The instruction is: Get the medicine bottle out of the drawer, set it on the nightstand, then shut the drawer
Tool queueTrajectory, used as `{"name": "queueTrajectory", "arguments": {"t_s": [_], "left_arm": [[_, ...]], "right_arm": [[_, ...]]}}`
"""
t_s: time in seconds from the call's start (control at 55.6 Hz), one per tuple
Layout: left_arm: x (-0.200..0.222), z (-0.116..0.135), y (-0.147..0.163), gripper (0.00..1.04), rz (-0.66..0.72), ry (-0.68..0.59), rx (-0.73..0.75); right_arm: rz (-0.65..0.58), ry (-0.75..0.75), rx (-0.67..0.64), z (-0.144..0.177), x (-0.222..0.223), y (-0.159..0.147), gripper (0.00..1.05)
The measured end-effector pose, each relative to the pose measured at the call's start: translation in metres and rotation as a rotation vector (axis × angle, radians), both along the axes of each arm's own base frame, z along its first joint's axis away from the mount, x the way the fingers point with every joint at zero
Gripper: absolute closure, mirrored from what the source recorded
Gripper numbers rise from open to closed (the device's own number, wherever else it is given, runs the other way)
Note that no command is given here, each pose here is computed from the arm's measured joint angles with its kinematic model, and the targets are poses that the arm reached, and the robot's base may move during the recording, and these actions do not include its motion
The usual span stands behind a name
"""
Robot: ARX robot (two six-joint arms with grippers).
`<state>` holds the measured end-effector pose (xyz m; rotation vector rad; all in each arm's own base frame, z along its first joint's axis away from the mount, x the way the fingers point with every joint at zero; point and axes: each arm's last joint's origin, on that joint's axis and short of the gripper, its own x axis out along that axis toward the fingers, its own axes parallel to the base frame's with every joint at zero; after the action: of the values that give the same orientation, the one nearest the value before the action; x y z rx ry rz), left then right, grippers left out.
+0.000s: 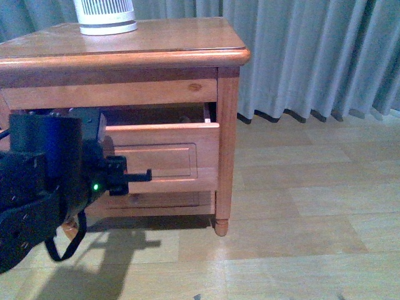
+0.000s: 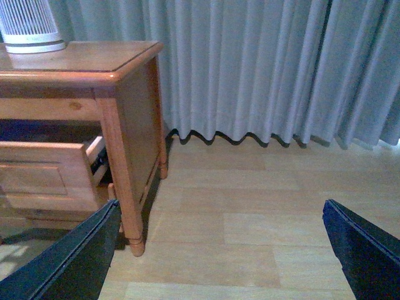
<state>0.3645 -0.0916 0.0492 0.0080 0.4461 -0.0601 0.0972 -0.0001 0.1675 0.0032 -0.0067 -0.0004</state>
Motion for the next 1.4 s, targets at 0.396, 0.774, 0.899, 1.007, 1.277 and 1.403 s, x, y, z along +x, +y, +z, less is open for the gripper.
{"name": "queueTrajectory", "arguments": {"t_s": [0.396, 0.774, 0.899, 1.007, 1.277, 1.403], "left_arm": [[-0.115, -0.014, 0.003, 0.8, -0.008, 0.048, 0.002], [-0.181, -0.022, -0.002, 0.49, -0.111, 0.21, -0.019], [-0.176, -0.005, -0.003, 0.29, -0.098, 0.17, -0.052], [-0.173, 0.013, -0.002, 0.12, -0.095, 0.145, -0.08], [-0.173, 0.094, 0.026, 0.07, -0.103, 0.052, -0.177], [-0.185, 0.148, 0.037, 0.07, -0.159, -0.055, -0.217]], "right_arm": [[0.0, 0.0, 0.0, 0.0, 0.0, 0.0, 0.07], [0.0, 0.0, 0.0, 0.0, 0.0, 0.0, 0.07], [0.0, 0.0, 0.0, 0.0, 0.0, 0.0, 0.07], [0.0, 0.0, 0.0, 0.0, 0.0, 0.0, 0.07], [0.0, 0.0, 0.0, 0.0, 0.0, 0.0, 0.07], [0.0, 0.0, 0.0, 0.0, 0.0, 0.0, 0.07]]}}
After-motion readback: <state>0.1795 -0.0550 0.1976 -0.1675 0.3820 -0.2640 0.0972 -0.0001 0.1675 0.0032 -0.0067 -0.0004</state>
